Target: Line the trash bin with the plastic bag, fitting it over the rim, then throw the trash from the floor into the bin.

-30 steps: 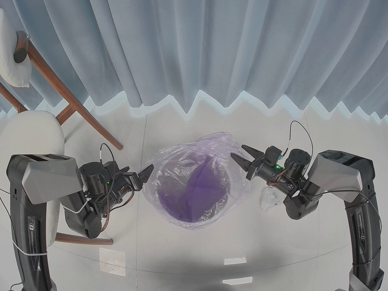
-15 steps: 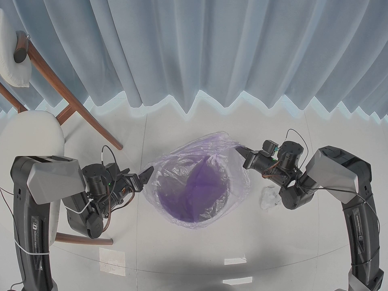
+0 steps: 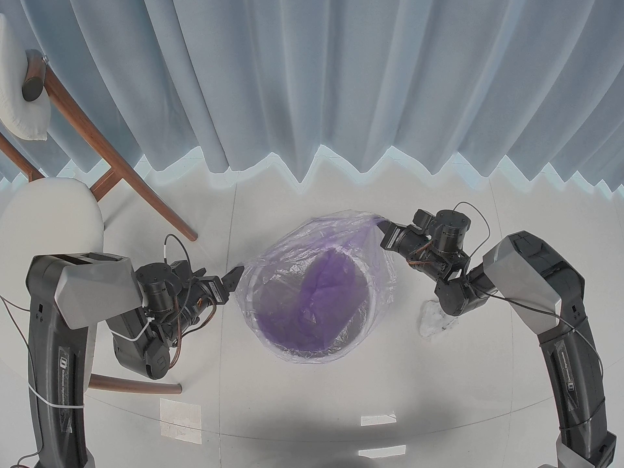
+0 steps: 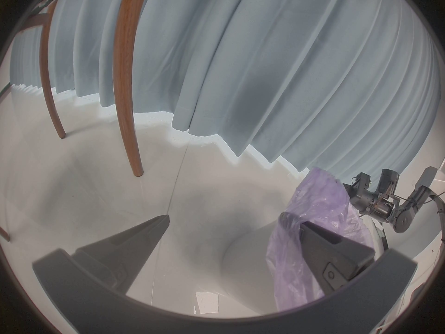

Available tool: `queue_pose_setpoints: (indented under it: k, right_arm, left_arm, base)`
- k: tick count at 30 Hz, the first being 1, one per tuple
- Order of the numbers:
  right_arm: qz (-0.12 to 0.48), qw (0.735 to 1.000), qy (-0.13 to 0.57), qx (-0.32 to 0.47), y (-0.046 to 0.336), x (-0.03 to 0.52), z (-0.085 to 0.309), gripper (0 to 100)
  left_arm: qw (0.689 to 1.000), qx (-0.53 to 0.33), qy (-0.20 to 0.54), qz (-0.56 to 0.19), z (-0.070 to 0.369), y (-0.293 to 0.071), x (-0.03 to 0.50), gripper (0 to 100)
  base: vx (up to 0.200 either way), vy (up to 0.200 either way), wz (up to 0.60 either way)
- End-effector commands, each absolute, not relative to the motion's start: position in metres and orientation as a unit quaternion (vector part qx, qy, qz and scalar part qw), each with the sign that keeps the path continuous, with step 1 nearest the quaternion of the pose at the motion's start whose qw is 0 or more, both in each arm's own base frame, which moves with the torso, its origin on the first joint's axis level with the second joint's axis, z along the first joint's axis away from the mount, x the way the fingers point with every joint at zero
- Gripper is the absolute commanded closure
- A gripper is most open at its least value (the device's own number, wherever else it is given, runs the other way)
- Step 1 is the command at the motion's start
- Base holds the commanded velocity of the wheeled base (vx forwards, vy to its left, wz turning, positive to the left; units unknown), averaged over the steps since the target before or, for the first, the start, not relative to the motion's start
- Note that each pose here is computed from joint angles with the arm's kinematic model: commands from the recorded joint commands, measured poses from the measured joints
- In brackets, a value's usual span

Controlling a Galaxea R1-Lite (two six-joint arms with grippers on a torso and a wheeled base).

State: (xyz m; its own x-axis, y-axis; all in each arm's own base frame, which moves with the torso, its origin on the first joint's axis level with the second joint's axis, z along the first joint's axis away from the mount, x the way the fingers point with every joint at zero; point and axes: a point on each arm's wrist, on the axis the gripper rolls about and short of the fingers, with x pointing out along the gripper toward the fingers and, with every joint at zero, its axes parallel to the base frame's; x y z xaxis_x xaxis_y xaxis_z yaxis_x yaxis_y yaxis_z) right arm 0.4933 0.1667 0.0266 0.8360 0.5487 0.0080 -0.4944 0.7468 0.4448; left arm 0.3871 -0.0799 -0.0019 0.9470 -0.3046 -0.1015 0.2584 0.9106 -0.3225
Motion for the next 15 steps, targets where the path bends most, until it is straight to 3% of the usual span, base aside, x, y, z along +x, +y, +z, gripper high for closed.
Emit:
queue_pose_setpoints:
  k: [1, 6, 15]
  right_arm:
    - [0.287, 0.931, 0.057, 0.22, 0.174, 0.493, 0.024, 100]
    - [0.306, 0.925, 0.041, 0.223, 0.189, 0.486, 0.043, 100]
    - [0.297, 0.927, 0.047, 0.223, 0.196, 0.487, 0.034, 100]
  left_arm:
    - [0.974, -0.156, 0.08, -0.143, -0.013, -0.082, 0.392, 0]
    - [0.974, -0.156, 0.08, -0.141, -0.013, -0.08, 0.392, 0]
    - [0.975, -0.155, 0.087, -0.136, -0.023, -0.081, 0.394, 0]
  base:
    - [0.0, 0.0, 0.0]
    - [0.0, 0.0, 0.0]
    - [0.0, 0.0, 0.0]
